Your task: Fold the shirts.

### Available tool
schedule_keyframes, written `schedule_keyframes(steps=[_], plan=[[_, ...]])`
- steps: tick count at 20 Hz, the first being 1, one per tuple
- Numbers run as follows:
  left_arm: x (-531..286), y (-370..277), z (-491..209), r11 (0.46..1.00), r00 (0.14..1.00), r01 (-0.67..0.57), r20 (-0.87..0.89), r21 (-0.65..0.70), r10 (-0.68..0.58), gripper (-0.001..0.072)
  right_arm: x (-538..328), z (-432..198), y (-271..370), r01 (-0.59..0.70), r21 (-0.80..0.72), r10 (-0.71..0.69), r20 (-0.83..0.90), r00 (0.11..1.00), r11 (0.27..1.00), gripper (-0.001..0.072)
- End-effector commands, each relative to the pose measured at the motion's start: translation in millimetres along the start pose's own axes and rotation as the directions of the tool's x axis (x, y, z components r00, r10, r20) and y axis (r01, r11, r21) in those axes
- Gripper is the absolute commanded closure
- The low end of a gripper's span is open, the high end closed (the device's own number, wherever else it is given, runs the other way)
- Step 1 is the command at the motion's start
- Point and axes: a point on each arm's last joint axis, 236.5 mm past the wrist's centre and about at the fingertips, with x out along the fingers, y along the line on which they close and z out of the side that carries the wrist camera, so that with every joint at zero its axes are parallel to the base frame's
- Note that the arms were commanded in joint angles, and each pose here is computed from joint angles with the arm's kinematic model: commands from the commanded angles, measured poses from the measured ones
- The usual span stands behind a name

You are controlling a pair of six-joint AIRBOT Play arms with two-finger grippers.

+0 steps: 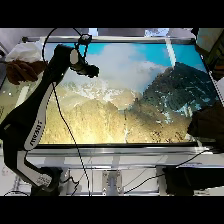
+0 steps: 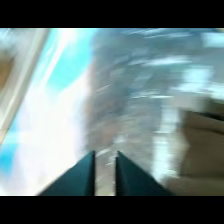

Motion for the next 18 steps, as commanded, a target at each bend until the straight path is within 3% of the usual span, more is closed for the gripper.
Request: schedule_keyframes(steps=[1,4,7,13,18], plan=[[0.2,2.7,-5.8,1.0,1.0,-0.01,-0.024,0.008,0.011,0.0353,69.7,-27.7,110.8,-0.271,-0.188,0.249,-0.133,0.959,0.944,0.0678],[0.0,2.8,-11.7,1.0,0.999,-0.011,-0.049,0.009,0.011,0.0354,127.8,-76.7,179.2,-0.372,-0.244,0.302,-0.278,0.912,0.896,0.0679],[0.0,2.6,-12.7,1.0,0.999,-0.01,-0.053,0.008,0.01,0.0353,174.0,-115.7,198.5,-0.32,-0.335,0.198,-0.35,0.916,0.886,0.0679],[0.0,2.6,-12.7,1.0,0.999,-0.01,-0.053,0.008,0.01,0.0354,204.1,-141.0,148.3,-0.067,-0.531,-0.155,-0.363,0.919,0.845,0.0678],[0.0,2.6,-12.7,1.0,0.999,-0.01,-0.053,0.008,0.01,0.0354,203.2,-139.1,139.6,-0.037,-0.545,-0.191,-0.355,0.915,0.838,0.0677]])
